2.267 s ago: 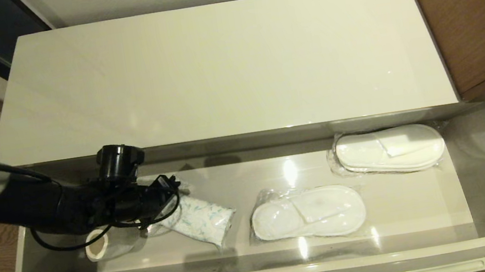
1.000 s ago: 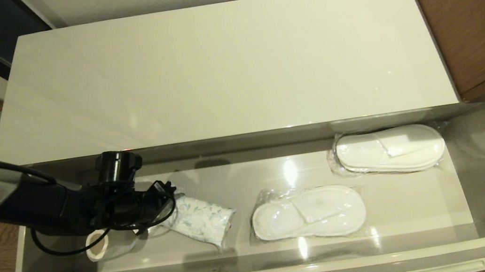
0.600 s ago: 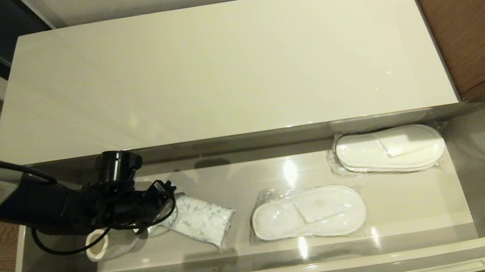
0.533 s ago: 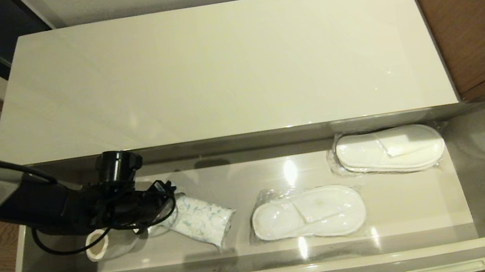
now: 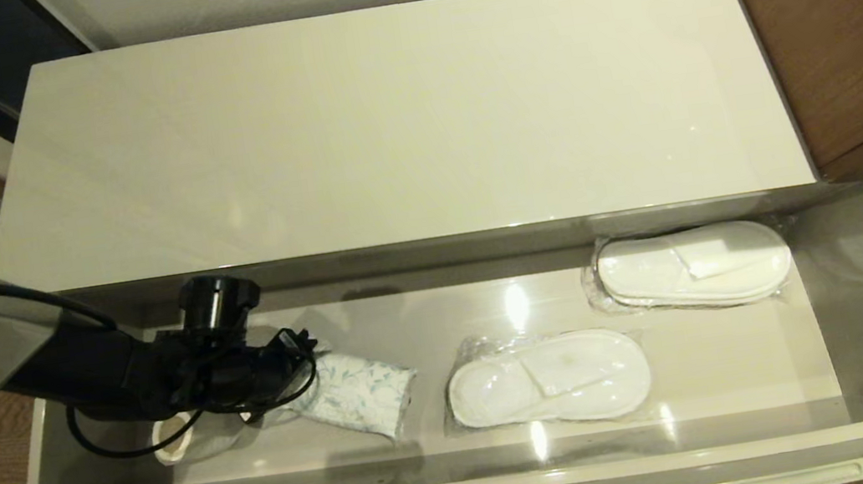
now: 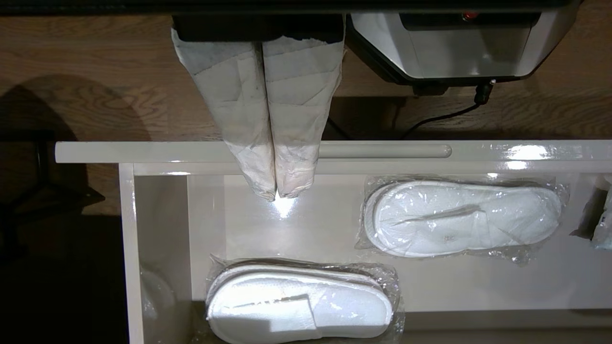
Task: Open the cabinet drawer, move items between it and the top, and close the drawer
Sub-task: Take out the tissue from the drawer
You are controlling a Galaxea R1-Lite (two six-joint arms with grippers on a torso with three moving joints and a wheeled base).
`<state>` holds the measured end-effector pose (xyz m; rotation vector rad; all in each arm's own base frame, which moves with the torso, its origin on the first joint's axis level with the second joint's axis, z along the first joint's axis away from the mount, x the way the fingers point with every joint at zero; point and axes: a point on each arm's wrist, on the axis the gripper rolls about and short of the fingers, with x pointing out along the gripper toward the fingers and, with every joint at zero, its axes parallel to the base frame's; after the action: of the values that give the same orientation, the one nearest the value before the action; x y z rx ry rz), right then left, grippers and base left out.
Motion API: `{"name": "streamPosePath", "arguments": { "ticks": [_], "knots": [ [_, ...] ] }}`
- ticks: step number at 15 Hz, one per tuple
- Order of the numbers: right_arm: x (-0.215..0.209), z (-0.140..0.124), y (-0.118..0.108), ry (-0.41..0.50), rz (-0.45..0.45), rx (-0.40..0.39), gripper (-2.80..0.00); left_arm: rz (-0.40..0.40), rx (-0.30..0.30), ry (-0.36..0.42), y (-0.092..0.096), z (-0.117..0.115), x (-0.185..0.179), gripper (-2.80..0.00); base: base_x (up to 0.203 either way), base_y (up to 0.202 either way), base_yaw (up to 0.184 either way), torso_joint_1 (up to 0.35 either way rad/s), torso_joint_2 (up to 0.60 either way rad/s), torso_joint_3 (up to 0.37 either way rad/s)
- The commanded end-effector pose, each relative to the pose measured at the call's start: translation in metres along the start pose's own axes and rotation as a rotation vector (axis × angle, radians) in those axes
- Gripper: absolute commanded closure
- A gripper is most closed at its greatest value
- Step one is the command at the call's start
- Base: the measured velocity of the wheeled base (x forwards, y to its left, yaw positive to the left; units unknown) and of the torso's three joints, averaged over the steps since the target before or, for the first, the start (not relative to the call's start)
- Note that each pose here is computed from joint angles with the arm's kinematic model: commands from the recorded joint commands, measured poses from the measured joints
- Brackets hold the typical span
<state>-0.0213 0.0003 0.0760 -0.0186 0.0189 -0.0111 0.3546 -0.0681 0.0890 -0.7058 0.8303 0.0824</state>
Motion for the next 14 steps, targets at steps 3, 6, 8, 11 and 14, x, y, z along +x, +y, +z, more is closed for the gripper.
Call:
{"name": "streamPosePath", "arguments": {
  "ticks": [3,6,8,11,14],
  "knots": [
    [0.0002,-0.0004,0.0,0.003,0.001,-0.001,0.0,0.029,-0.016,0.017,0.0109,-0.0021,0.0029,-2.8,0.0,0.0,0.0,0.0,0.0,0.0],
    [0.0002,-0.0004,0.0,0.003,0.002,-0.001,0.0,0.033,-0.016,0.022,0.0119,-0.0039,0.001,-2.8,0.0,0.0,0.0,0.0,0.0,0.0],
    [0.0002,-0.0004,0.0,0.003,0.001,0.0,0.0,0.04,-0.017,0.026,0.0143,-0.0057,0.0006,-2.8,0.0,0.0,0.0,0.0,0.0,0.0],
    [0.0002,-0.0004,0.0,0.003,0.001,-0.001,0.0,0.041,-0.021,0.025,0.015,-0.005,-0.0004,-2.8,0.0,0.0,0.0,0.0,0.0,0.0],
    [0.0002,-0.0004,0.0,0.003,0.001,-0.001,0.0,0.042,-0.021,0.027,0.0157,-0.0058,-0.0013,-2.8,0.0,0.0,0.0,0.0,0.0,0.0]
  ]
}}
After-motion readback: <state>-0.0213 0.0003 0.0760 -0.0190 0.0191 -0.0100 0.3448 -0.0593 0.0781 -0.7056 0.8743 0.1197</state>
